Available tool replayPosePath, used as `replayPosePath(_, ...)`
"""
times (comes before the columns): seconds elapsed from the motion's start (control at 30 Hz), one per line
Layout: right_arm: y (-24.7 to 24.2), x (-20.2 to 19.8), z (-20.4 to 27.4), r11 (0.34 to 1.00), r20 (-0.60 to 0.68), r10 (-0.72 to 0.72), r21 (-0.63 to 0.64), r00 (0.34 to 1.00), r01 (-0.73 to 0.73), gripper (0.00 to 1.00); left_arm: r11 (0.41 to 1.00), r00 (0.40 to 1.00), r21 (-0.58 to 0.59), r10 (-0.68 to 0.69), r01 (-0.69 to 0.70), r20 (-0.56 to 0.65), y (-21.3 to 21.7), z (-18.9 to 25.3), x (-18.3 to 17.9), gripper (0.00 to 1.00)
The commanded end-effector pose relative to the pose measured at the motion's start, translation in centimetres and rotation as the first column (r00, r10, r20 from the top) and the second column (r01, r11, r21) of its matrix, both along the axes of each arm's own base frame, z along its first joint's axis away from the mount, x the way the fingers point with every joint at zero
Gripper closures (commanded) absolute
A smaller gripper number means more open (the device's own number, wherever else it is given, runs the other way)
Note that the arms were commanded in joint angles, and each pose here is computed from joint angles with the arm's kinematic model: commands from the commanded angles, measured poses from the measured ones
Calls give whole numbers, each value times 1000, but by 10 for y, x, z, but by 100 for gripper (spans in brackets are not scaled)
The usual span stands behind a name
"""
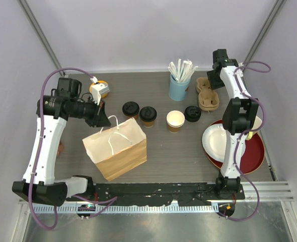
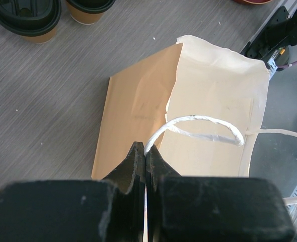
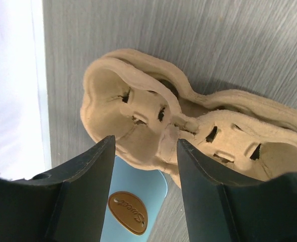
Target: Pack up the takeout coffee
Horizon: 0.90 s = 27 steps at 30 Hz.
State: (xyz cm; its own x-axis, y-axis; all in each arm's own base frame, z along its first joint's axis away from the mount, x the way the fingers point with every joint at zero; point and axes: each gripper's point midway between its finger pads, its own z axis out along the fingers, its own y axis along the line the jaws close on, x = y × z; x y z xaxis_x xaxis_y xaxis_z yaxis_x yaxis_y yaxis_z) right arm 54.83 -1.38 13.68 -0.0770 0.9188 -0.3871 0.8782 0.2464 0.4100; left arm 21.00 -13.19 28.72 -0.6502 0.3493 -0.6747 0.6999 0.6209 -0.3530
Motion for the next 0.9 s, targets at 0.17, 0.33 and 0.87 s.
replayPosePath(0.17,12,-11,5,999,-5,-45,12,999,45,40,999,997,-17,-46,47,61,-4,10,-1,100)
replayPosePath(0.33,16,-17,-14,998,-48,-46,33,998,48,40,999,997,-19,-48,50,67,-5,11,1,100)
replayPosePath(0.87,14,-14,-29,998,-60,-42,46,997,45,61,998,993,10,-65,64,101,-2,16,4,100)
